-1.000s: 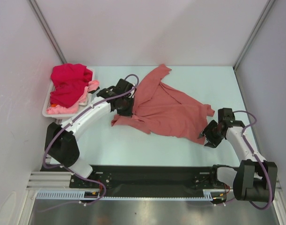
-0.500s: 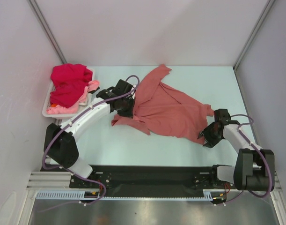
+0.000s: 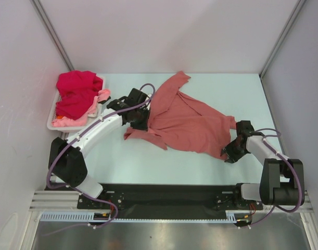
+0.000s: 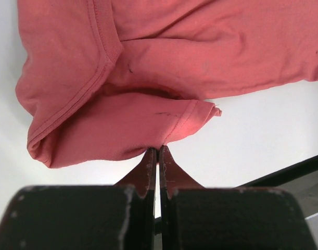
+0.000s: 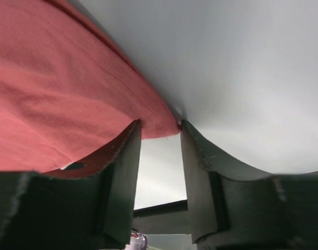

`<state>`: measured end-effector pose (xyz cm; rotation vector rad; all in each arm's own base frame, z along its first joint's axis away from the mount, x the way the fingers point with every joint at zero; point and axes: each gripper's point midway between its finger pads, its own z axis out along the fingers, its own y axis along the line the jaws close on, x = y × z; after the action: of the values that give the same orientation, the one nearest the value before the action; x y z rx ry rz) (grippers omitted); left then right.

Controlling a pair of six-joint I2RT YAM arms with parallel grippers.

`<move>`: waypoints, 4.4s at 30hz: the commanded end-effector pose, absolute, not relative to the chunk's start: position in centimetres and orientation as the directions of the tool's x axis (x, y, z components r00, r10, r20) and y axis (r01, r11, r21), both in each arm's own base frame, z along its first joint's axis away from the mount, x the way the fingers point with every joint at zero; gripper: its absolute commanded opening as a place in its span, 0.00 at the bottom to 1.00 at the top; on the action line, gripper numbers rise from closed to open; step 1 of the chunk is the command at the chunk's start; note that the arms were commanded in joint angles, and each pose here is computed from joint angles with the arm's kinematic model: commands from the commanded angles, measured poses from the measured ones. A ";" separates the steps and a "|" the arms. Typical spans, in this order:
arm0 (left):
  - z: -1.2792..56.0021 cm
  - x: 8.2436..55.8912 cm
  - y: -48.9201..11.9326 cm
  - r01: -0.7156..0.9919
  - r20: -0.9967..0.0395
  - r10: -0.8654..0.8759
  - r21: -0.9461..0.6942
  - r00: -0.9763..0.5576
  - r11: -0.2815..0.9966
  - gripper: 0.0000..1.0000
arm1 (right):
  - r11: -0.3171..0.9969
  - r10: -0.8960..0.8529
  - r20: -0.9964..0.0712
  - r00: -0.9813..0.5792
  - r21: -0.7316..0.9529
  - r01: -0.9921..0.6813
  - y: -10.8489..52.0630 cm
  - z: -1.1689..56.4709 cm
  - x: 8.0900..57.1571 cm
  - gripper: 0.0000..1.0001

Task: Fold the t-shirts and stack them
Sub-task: Flatten the tshirt out

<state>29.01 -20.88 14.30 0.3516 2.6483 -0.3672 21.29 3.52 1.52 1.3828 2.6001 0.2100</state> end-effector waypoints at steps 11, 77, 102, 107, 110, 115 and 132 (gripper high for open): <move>21.2 31.3 -19.8 0.305 -0.651 0.143 -0.143 -0.745 0.941 0.00 | 0.653 0.754 -0.286 -0.591 0.236 0.719 1.1 5.5 26.4 0.00; 30.4 65.9 -24.6 0.353 -0.962 -0.234 -0.270 -0.143 0.896 0.00 | 0.799 0.505 -0.788 -0.354 0.271 0.536 -12.1 20.7 52.3 0.00; 68.7 29.8 -13.1 0.527 -0.789 -0.461 -0.210 0.406 0.824 0.00 | 0.914 0.286 -0.877 0.386 0.371 0.165 -6.2 55.9 29.2 0.00; 72.0 20.3 -9.2 0.540 -0.695 -0.509 -0.202 0.508 0.817 0.00 | 0.934 0.253 -0.799 0.545 0.350 0.079 -4.2 62.2 21.4 0.00; 73.6 16.7 -7.5 0.532 -0.661 -0.512 -0.197 0.548 0.823 0.00 | 0.937 0.250 -0.780 0.574 0.343 0.057 -3.8 63.8 19.8 0.00; 74.5 17.4 -6.9 0.489 -0.662 -0.487 -0.204 0.569 0.848 0.00 | 0.932 0.279 -0.792 0.543 0.359 0.045 -3.7 63.6 21.4 0.00; 48.2 53.9 -13.6 0.236 -0.965 -0.222 -0.186 0.136 0.954 0.00 | 0.914 0.346 -0.938 -0.007 0.336 0.229 -7.2 34.2 45.0 0.00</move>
<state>49.68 -14.52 51.01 0.0263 1.3844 -0.3668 42.51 -6.41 36.16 0.4835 1.6050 0.1286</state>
